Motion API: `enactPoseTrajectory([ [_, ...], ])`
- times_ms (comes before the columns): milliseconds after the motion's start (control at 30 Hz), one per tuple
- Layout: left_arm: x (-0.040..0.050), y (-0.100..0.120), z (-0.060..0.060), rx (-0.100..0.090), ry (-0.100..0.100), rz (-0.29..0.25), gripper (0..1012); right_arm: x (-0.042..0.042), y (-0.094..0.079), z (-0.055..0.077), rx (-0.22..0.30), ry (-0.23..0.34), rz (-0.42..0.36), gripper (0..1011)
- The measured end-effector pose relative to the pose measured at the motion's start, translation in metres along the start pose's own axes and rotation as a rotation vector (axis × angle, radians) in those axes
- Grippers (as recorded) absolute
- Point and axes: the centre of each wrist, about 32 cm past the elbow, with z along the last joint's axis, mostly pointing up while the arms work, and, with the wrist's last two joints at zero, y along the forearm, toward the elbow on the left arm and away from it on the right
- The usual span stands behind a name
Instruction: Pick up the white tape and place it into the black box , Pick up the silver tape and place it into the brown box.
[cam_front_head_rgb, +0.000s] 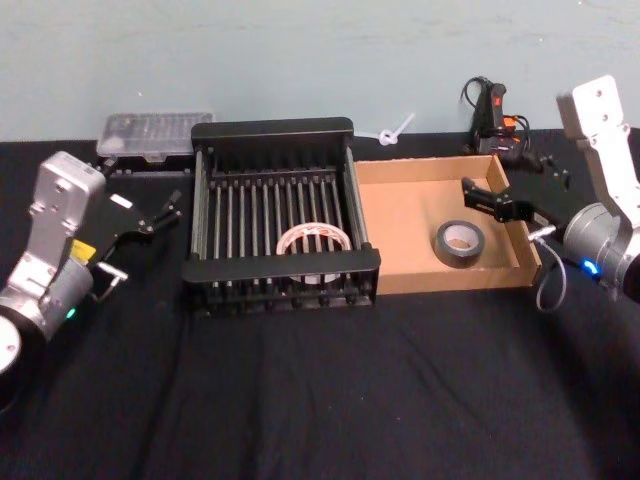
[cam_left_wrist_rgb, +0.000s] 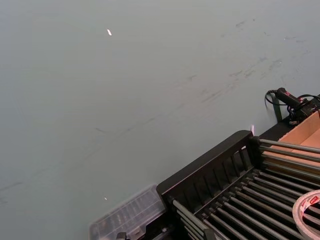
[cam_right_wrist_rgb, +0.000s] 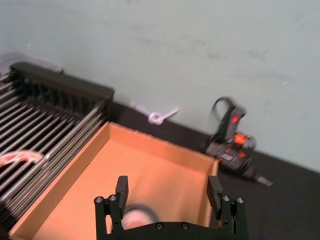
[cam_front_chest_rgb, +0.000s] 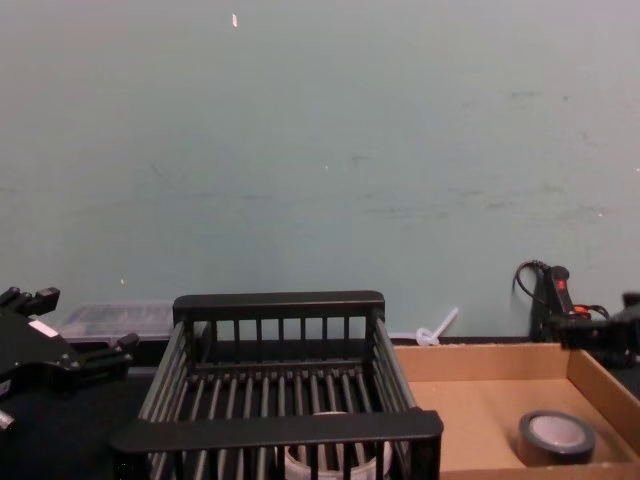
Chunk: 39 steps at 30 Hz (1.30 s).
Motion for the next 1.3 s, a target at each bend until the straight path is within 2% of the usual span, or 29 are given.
enactPoseTrajectory([
  [133,0.0000,0.000,0.000,0.000,0.000,0.000,1001,-0.0056,-0.004,-0.005,0.068,-0.043,-0.053,1000],
  [267,0.0000,0.000,0.000,0.000,0.000,0.000,1001,-0.0130,-0.008,-0.015,0.132,-0.116,-0.106,1000],
  [400,0.0000,0.000,0.000,0.000,0.000,0.000,1001,-0.0199,-0.010,-0.027,0.160,-0.167,-0.141,1000],
  [500,0.0000,0.000,0.000,0.000,0.000,0.000,1001,-0.0239,-0.011,-0.037,0.167,-0.198,-0.158,1000],
  [700,0.0000,0.000,0.000,0.000,0.000,0.000,1001,-0.0293,-0.014,-0.051,0.156,-0.223,-0.172,1000],
  [1300,0.0000,0.000,0.000,0.000,0.000,0.000,1001,-0.0297,-0.015,-0.054,0.153,-0.226,-0.182,1000],
])
